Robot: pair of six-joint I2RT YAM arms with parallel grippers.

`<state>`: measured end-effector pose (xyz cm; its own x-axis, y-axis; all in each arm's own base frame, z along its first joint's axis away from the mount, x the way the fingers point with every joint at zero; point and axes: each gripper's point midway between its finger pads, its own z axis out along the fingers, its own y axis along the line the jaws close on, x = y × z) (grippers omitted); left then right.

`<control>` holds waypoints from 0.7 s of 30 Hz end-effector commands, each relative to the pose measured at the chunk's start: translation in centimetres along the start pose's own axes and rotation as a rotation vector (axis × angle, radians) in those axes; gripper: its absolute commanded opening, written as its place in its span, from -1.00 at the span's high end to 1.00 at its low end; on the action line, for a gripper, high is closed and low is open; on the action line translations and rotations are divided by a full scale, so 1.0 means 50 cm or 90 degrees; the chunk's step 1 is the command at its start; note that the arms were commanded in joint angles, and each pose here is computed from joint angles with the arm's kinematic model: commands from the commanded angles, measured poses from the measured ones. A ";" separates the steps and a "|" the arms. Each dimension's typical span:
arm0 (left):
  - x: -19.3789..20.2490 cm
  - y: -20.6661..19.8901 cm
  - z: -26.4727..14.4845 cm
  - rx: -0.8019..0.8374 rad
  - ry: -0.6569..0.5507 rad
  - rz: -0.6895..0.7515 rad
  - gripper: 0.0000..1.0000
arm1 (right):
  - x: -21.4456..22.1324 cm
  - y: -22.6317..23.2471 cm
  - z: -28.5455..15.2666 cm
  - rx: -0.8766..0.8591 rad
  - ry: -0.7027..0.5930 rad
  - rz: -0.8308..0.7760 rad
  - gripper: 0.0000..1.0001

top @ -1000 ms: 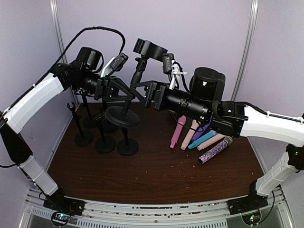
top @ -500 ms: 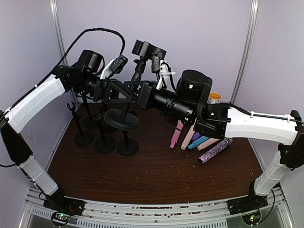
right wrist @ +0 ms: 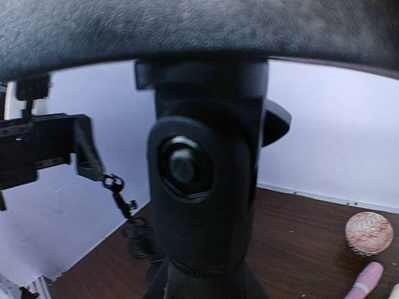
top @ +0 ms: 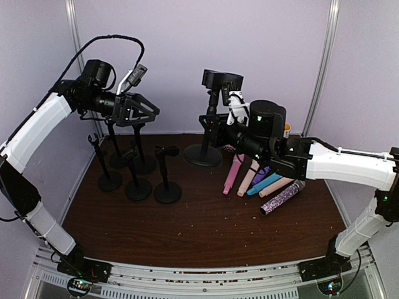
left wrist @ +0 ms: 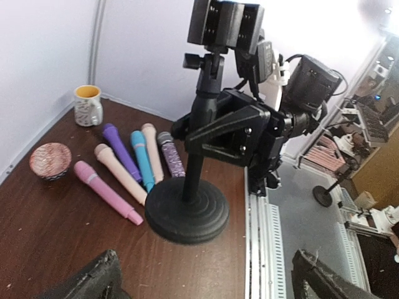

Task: Remove the microphone from the stand
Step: Pass from the left arm to the right

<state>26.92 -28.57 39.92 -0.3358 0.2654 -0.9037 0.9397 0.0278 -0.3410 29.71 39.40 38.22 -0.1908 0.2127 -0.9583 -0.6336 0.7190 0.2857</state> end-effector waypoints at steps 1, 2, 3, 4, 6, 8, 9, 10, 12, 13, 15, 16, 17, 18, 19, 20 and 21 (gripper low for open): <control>-0.011 0.028 -0.068 -0.151 0.031 0.039 -0.95 | -0.038 -0.102 0.030 0.123 -0.035 -0.070 1.00; -0.010 0.037 -0.080 -0.171 0.037 0.034 -0.95 | -0.028 -0.121 0.048 0.139 -0.028 -0.079 1.00; -0.005 0.047 -0.092 -0.187 0.044 0.023 -0.95 | -0.018 -0.135 0.068 0.152 -0.022 -0.088 1.00; 0.004 0.056 -0.105 -0.201 0.051 0.007 -0.95 | -0.008 -0.149 0.088 0.166 -0.018 -0.099 1.00; 0.012 0.073 -0.133 -0.231 0.054 -0.015 -0.95 | 0.022 -0.171 0.135 0.194 -0.001 -0.125 1.00; 0.022 0.087 -0.162 -0.261 0.058 -0.028 -0.95 | 0.043 -0.183 0.184 0.218 0.010 -0.148 1.00; 0.028 0.094 -0.177 -0.278 0.062 -0.030 -0.95 | 0.058 -0.189 0.206 0.229 0.019 -0.159 1.00; 0.032 0.098 -0.191 -0.293 0.065 -0.030 -0.95 | 0.079 -0.196 0.230 0.239 0.030 -0.168 1.00; 0.043 0.101 -0.216 -0.319 0.070 -0.030 -0.95 | 0.108 -0.207 0.269 0.254 0.040 -0.175 1.00; 0.048 0.104 -0.227 -0.330 0.071 -0.032 -0.95 | 0.124 -0.212 0.288 0.257 0.045 -0.175 1.00; 0.055 0.104 -0.249 -0.350 0.067 -0.035 -0.95 | 0.147 -0.219 0.319 0.264 0.049 -0.175 1.00; 0.059 0.106 -0.261 -0.359 0.064 -0.041 -0.95 | 0.171 -0.228 0.336 0.272 0.056 -0.176 1.00; 0.062 0.106 -0.269 -0.365 0.061 -0.044 -0.95 | 0.178 -0.231 0.346 0.278 0.055 -0.172 1.00; 0.065 0.107 -0.276 -0.371 0.059 -0.048 -0.95 | 0.189 -0.235 0.357 0.283 0.060 -0.172 1.00; 0.069 0.109 -0.283 -0.378 0.057 -0.053 -0.96 | 0.197 -0.237 0.366 0.285 0.064 -0.170 1.00; 0.070 0.108 -0.290 -0.384 0.055 -0.054 -0.95 | 0.205 -0.238 0.374 0.285 0.069 -0.171 0.97; 0.072 0.109 -0.297 -0.390 0.054 -0.055 -0.95 | 0.214 -0.238 0.382 0.285 0.075 -0.171 0.93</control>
<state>32.26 -14.51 38.38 -0.4477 0.3099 -0.8388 0.7947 0.5679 -0.2144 48.11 45.82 19.64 -0.2339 -0.1724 -0.9569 -0.3551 0.9313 -0.0810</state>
